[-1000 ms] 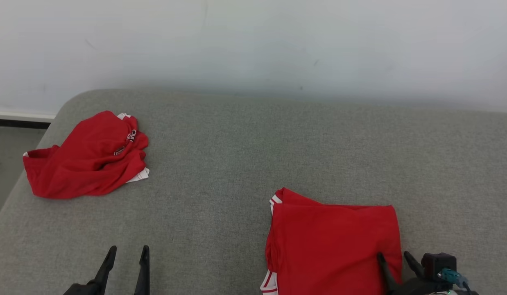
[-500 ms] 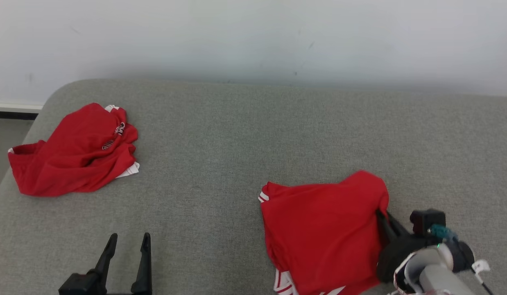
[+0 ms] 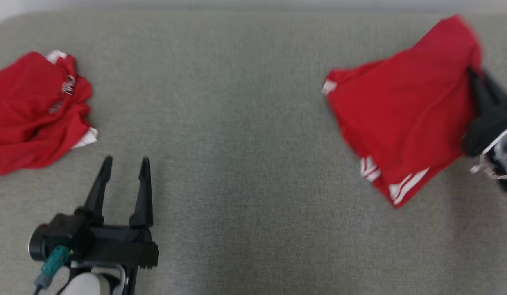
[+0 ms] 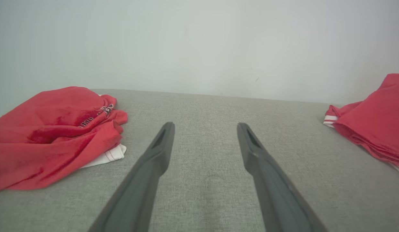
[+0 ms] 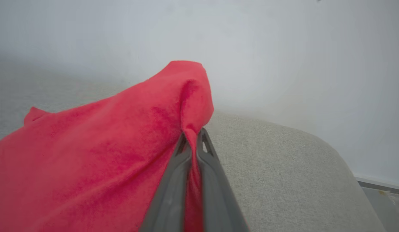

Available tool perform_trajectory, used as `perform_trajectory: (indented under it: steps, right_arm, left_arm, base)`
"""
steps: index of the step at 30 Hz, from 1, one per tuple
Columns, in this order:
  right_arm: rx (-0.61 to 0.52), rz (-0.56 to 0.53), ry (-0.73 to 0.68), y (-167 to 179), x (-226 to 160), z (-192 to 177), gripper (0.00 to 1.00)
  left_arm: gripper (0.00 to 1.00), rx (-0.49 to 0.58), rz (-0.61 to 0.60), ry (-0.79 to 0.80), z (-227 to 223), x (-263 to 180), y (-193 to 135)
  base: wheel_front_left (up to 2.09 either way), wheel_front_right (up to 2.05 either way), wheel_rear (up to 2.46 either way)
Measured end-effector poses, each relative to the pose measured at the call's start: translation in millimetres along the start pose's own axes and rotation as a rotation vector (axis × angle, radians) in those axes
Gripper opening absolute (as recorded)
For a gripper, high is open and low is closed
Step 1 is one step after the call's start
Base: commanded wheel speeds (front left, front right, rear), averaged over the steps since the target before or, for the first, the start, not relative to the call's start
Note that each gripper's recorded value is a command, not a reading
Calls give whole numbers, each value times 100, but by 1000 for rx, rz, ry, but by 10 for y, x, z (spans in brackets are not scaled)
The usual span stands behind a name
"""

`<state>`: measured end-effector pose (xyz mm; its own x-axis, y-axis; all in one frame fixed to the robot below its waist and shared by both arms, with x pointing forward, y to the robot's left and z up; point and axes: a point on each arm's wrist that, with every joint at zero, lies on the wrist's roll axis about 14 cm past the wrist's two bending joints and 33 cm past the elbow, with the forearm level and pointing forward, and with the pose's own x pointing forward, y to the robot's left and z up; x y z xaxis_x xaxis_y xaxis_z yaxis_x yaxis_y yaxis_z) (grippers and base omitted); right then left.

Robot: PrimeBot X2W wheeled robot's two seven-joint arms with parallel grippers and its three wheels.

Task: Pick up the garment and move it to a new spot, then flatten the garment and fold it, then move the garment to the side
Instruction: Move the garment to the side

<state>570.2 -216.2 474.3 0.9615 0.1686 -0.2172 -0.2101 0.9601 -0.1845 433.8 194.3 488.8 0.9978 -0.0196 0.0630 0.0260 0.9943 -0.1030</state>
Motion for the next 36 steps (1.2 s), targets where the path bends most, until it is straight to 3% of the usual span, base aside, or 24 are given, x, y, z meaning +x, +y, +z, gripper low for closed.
perform_trajectory:
  steps: [9,18,26,27,28,29,36]
  right_arm:
    - [-101,-118,60,-792,147,-178,0]
    - [-231,-281,147,-1727,-66,-163,0]
    - [-304,-329,204,-2024,-58,-150,0]
    - [-317,-332,209,-2041,-46,-148,16]
    - [-327,-334,212,-2053,-32,-148,47]
    - [-335,-334,216,-2056,-16,-151,100]
    - [-362,-341,187,-2062,59,-56,100]
  left_arm:
    - [100,19,-32,51,-368,346,-29]
    - [100,2,-102,96,-738,533,-252]
    - [100,-12,-131,116,-934,611,-340]
    - [100,-12,-132,118,-946,612,-343]
    - [100,-12,-132,118,-952,613,-342]
    - [100,-12,-132,119,-953,612,-339]
    - [100,-13,-117,109,-899,603,-302]
  base:
    - [0,0,0]
    - [0,0,0]
    - [0,0,0]
    - [0,0,0]
    - [0,0,0]
    - [0,0,0]
    - [0,0,0]
